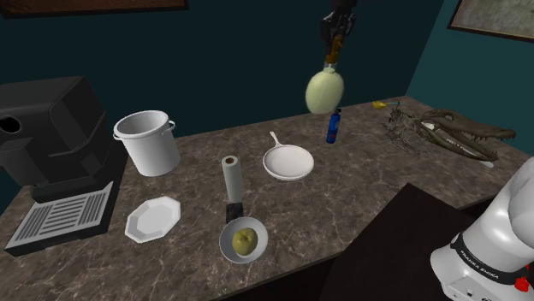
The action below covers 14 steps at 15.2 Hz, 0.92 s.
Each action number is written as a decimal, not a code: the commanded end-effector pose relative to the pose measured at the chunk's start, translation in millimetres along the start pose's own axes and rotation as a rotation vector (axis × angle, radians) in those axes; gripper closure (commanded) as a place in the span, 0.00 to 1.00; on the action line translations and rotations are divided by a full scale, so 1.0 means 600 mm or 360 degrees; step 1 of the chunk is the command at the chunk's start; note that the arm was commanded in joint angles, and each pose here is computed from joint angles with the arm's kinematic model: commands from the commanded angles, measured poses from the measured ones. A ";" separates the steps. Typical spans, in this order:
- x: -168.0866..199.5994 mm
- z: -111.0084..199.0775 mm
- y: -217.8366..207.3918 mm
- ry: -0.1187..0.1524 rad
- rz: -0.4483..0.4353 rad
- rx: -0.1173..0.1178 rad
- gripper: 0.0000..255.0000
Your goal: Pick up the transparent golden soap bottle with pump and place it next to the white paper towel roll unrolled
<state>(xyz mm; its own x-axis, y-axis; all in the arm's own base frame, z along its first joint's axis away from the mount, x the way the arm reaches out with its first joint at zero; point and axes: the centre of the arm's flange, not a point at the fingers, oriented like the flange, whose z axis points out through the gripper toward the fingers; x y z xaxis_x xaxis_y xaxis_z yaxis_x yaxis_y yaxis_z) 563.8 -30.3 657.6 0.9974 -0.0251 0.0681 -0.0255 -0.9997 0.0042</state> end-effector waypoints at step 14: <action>-0.024 -0.008 -0.325 0.0001 0.0003 0.0000 1.00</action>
<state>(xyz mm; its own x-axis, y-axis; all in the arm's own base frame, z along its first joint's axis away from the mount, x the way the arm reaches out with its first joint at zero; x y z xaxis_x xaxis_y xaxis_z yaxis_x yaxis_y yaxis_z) 557.3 150.0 661.9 0.9973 -0.0256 0.0683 -0.0260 -0.9997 0.0043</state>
